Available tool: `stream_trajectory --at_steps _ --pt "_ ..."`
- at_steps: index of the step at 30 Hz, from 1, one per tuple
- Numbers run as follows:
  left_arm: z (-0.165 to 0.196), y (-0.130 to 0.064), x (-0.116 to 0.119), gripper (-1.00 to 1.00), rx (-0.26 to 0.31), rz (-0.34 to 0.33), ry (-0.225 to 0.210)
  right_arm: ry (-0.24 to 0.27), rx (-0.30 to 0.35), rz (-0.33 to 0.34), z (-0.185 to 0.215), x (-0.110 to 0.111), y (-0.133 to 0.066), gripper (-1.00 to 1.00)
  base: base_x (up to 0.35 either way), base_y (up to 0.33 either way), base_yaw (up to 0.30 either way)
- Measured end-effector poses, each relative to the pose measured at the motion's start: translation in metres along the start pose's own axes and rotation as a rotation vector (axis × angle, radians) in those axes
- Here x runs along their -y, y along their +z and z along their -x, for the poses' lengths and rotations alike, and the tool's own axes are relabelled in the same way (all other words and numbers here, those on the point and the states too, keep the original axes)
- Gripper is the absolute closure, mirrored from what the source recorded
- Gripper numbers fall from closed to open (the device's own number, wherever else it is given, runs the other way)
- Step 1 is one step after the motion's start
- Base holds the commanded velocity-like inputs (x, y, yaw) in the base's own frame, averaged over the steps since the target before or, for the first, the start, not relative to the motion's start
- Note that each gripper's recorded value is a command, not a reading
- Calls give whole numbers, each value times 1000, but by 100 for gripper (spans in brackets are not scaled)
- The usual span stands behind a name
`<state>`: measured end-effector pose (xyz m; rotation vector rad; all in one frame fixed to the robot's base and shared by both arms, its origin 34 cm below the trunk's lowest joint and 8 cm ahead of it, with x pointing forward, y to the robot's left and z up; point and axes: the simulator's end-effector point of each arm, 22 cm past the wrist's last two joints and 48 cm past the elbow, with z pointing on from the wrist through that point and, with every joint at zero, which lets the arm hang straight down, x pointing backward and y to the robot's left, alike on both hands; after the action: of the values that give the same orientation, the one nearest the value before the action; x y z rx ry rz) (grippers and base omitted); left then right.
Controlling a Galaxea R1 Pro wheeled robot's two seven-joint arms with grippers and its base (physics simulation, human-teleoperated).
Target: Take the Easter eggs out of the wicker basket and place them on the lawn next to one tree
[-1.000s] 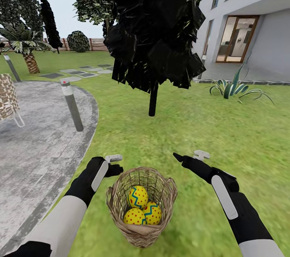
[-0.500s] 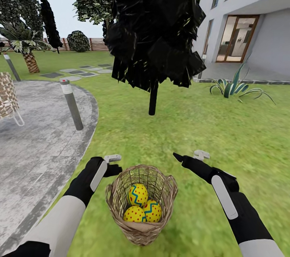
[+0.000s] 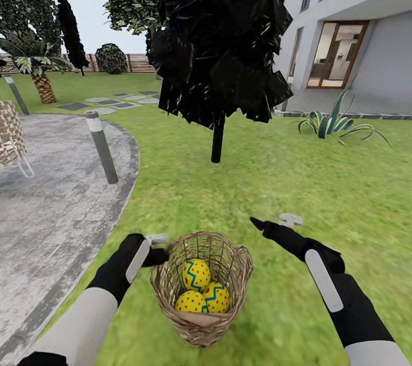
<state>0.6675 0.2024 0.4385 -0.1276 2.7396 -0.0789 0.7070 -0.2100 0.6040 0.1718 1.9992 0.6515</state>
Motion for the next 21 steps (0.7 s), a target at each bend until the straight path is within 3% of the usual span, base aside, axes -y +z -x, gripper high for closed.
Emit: stream_trajectory --at_steps 17,21 --pt "-56 15 -11 -100 -186 25 24 -3 1 -4 1 2 -1 -100 0 0 0" --pt "-76 27 -15 -100 -227 30 25 -3 0 -5 -7 7 1 -100 0 0 0"
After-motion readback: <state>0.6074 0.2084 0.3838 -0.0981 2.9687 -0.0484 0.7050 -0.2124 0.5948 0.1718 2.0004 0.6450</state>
